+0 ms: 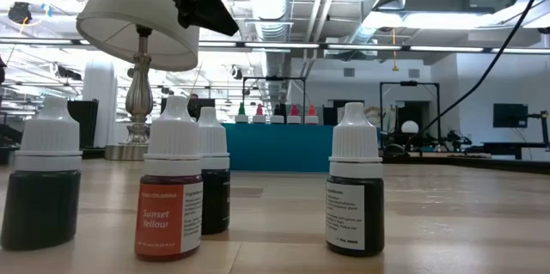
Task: Pick & Place food coloring
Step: Put the small black food coloring bottle into the bin
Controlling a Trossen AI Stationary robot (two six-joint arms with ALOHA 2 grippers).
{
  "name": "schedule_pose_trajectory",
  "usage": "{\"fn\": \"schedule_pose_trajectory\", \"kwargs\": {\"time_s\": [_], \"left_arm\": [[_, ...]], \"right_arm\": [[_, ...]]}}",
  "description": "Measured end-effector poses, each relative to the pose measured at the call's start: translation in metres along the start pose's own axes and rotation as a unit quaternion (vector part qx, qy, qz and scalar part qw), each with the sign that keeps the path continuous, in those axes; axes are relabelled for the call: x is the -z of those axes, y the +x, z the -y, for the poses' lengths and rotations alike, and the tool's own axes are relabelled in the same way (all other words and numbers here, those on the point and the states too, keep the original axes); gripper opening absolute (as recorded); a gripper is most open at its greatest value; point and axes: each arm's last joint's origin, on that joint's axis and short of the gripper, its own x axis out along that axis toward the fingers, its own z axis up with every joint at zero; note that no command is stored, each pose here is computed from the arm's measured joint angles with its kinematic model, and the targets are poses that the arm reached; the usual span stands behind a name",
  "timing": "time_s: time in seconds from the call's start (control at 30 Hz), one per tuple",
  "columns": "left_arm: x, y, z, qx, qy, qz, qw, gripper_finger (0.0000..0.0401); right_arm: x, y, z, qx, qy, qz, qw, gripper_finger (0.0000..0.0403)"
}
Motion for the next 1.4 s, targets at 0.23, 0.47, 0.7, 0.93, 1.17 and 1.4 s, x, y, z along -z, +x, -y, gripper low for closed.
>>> {"fn": "schedule_pose_trajectory", "kwargs": {"time_s": [0.23, 0.47, 0.7, 0.93, 1.17, 1.4], "left_arm": [[0.000, 0.000, 0.000, 0.000, 0.003, 0.000, 1.000, 0.0114], [0.000, 0.000, 0.000, 0.000, 0.003, 0.001, 1.000, 0.0114], [0.000, 0.000, 0.000, 0.000, 0.004, 0.001, 1.000, 0.0114], [0.000, 0.000, 0.000, 0.000, 0.004, 0.001, 1.000, 0.0114], [0.000, 0.000, 0.000, 0.000, 0.004, 0.000, 1.000, 0.0114], [0.002, 0.000, 0.001, 0.015, 0.006, -0.008, 1.000, 0.0114]], "right_arm": [[0.000, -0.002, 0.000, -0.003, 0.000, -0.001, 1.000, 0.0032], [0.000, -0.004, 0.005, 0.003, 0.002, -0.019, 1.000, 0.0036], [-0.004, -0.016, 0.006, -0.009, 0.001, -0.013, 1.000, 0.0032], [-0.008, -0.045, 0.023, -0.023, 0.014, 0.005, 1.000, 0.0032], [-0.013, -0.080, 0.056, -0.034, 0.033, 0.026, 0.999, 0.0033], [-0.025, -0.104, 0.096, -0.033, 0.043, 0.055, 0.997, 0.0031]]}}
